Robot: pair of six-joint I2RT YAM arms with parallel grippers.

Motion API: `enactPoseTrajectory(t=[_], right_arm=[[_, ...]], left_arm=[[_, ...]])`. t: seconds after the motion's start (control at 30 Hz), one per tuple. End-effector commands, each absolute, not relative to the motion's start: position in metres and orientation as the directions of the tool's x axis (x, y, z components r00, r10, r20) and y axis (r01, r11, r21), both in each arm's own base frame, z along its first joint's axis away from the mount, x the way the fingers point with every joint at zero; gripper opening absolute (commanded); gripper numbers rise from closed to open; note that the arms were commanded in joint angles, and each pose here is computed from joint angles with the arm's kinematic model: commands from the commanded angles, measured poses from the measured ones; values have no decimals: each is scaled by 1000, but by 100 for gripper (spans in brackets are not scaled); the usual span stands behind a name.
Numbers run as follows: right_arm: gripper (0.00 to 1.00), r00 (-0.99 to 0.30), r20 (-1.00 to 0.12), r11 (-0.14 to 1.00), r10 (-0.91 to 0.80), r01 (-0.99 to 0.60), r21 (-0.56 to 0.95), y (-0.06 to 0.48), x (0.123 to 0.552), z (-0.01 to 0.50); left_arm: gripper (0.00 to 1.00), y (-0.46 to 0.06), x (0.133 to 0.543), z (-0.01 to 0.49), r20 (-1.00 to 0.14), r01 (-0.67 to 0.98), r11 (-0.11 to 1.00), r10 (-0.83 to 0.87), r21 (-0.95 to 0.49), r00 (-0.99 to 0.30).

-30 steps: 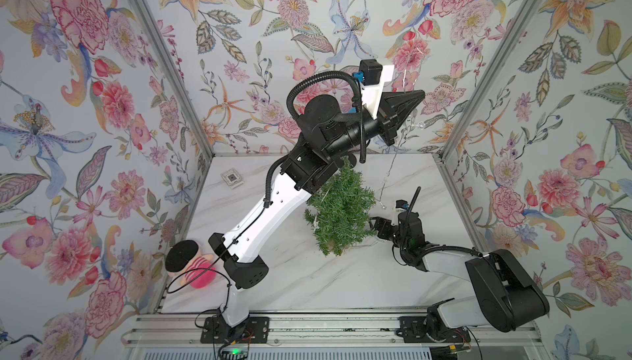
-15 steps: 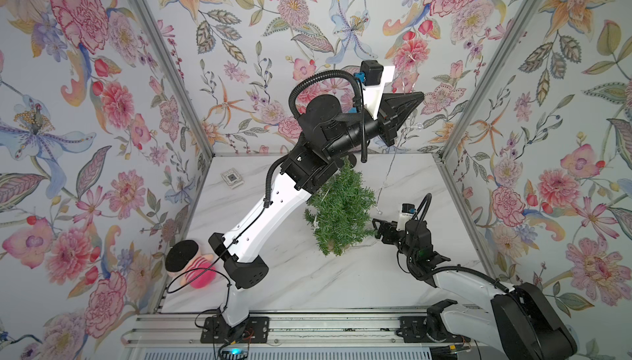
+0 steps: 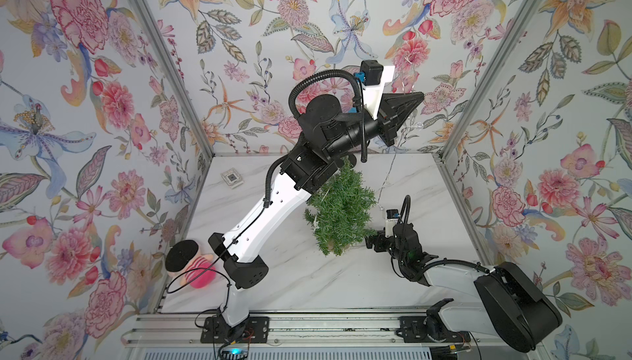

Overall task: Wrap string light around the christmas tree
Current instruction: Wrap the light string around the Christmas tree.

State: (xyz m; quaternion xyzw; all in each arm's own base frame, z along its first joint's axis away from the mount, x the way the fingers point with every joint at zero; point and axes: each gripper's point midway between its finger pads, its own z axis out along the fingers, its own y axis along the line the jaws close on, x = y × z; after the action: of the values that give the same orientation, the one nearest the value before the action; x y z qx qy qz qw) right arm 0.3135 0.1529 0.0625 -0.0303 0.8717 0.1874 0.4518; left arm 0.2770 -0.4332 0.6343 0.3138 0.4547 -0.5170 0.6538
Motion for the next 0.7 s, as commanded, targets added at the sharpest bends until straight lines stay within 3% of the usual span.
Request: enactPoseTrajectory(t=[0.0,0.13,0.23,0.33,0.37,0.43,0.67], right_arm=[[90,-528,-825,928,202,-166,334,141,344,77],[80,-527,-822,932,215,-141,334,137,357,70],[55,-512,-826,926,235,-142,351,134,361,78],[15,-500,-822,925,273,-96,366,120,361,93],[7,-488,-823,927,290,-72,369,112,360,101],[1,-464,-828,929,316,-25,368,95,353,114],[0,-345,-875,931,340,-11,366,62,306,188]], left_arm=[[0,-409,260,664,-892,963,263,-447,-53,73],[0,-406,255,666,-887,968,245,-458,-62,59],[0,-403,253,666,-887,967,246,-458,-66,56],[0,-399,254,666,-890,961,270,-451,-63,68],[0,-397,255,667,-890,958,280,-449,-61,75],[0,-394,254,668,-890,956,288,-448,-54,85],[0,-380,248,671,-892,943,332,-436,-34,121]])
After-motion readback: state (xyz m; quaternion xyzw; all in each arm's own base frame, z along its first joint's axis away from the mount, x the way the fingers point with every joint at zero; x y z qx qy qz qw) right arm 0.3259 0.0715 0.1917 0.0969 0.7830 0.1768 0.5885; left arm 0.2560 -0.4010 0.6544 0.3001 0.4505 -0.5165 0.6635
